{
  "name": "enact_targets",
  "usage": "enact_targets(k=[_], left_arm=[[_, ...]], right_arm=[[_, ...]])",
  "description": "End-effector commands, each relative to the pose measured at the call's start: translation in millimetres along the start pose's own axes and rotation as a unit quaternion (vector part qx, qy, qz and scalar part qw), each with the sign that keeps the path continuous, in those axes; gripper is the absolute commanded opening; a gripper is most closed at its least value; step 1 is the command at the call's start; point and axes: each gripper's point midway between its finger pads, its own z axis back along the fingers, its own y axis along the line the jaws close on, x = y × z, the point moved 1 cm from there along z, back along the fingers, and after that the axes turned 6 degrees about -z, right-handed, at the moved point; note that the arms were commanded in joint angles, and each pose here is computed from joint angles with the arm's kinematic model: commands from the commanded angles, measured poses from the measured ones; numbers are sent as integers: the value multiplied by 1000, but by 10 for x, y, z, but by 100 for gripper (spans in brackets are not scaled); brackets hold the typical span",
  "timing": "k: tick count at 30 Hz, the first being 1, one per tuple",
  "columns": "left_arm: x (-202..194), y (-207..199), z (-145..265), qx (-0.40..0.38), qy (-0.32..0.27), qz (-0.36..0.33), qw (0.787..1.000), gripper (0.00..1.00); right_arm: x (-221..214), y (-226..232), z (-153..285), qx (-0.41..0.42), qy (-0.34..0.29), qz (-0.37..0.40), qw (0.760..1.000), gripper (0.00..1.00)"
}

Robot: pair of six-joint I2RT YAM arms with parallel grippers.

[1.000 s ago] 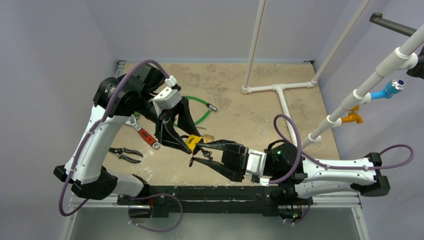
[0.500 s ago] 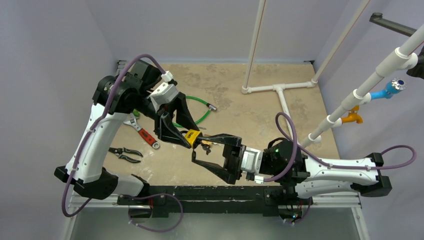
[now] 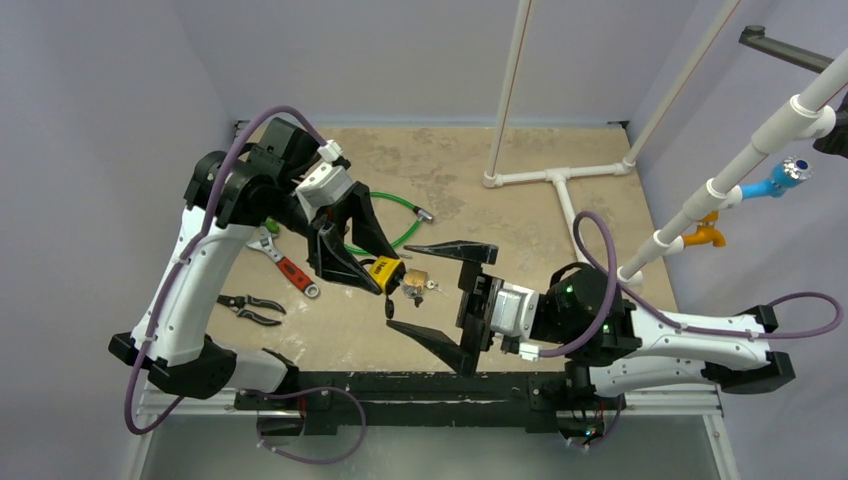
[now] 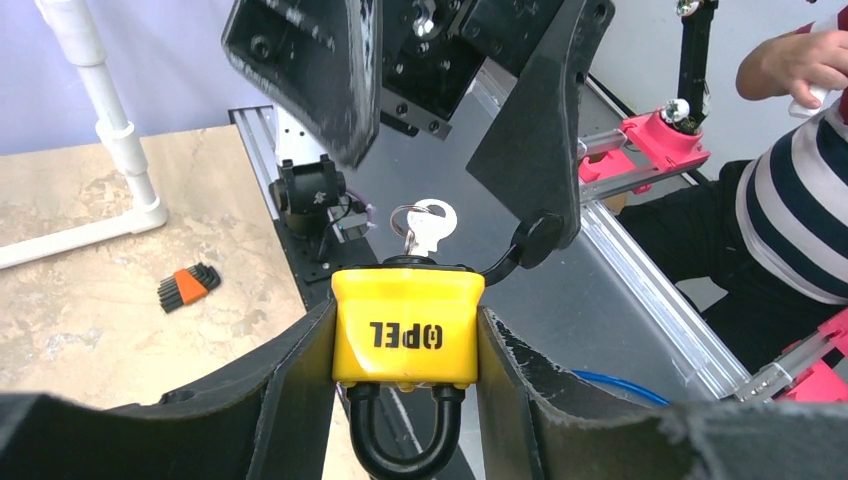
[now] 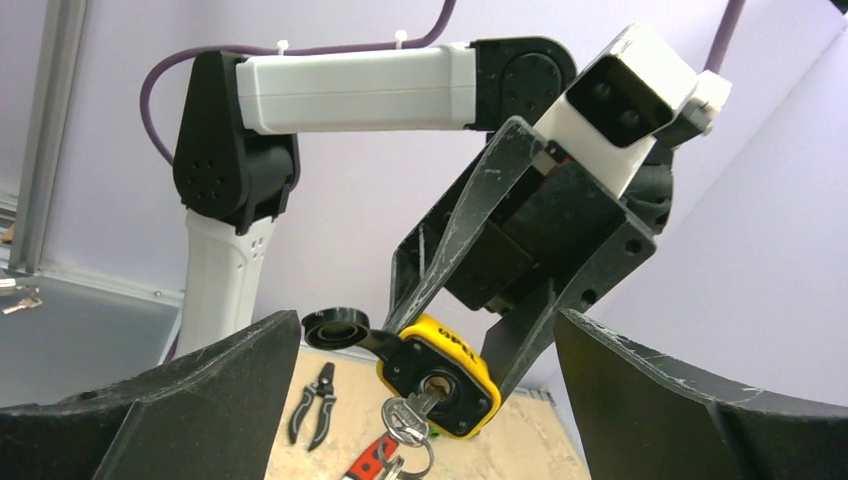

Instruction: Unlock with the key

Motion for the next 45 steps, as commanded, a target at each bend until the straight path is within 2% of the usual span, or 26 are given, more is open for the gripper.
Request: enact_targets(k=[1, 4, 7, 8, 10, 11, 13, 14, 15, 16, 17, 18, 21, 24, 29, 33, 39, 43, 45], left_arm=[[365, -424, 19, -58, -113, 66, 990, 0], [386, -411, 54, -46, -114, 59, 991, 0], [411, -392, 89, -34, -115, 51, 991, 0], [417, -382, 99, -31, -115, 48, 992, 0], [423, -365, 114, -23, -110, 41, 993, 0], [424, -362, 120, -20, -107, 37, 993, 0], [435, -357, 134, -16, -106, 33, 994, 0], [437, -355, 138, -14, -104, 32, 994, 0], [436, -354, 142, -12, -103, 31, 994, 0], [439, -348, 150, -10, -103, 30, 994, 0], [449, -344, 163, -6, -105, 27, 994, 0], [460, -337, 177, -3, -108, 24, 994, 0], [489, -306, 213, 5, -114, 21, 993, 0], [496, -267, 245, 15, -115, 21, 993, 0], [502, -248, 258, 19, -116, 19, 993, 0], [505, -255, 263, 21, -116, 17, 993, 0], [506, -266, 268, 23, -117, 16, 993, 0], [511, -252, 288, 31, -117, 8, 993, 0], [520, -247, 303, 38, -118, 4, 992, 0]], right_arm=[[412, -197, 109, -19, -29, -11, 999, 97], [504, -246, 238, -23, -19, -39, 999, 90], [501, -291, 342, -38, 0, -76, 996, 75], [479, -303, 369, -45, 7, -85, 995, 66], [389, -346, 402, -66, 30, -105, 992, 54], [324, -388, 421, -85, 44, -111, 989, 42], [188, -498, 460, -132, 66, -121, 982, 12], [133, -546, 477, -155, 72, -131, 977, 7], [79, -575, 490, -169, 79, -137, 973, 19], [50, -586, 498, -175, 82, -143, 971, 42], [21, -586, 506, -178, 85, -149, 969, 57], [2, -575, 515, -177, 86, -154, 968, 60], [-70, -509, 544, -165, 84, -160, 970, 62], [-187, -454, 530, -160, 94, -155, 970, 75], [-194, -396, 336, -135, 90, -133, 978, 75], [-265, -461, 236, -148, 102, -93, 979, 66], [-282, -501, 162, -153, 101, -62, 981, 66], [-355, -591, 225, -192, 106, -70, 973, 67], [-397, -674, 271, -228, 108, -81, 964, 59]])
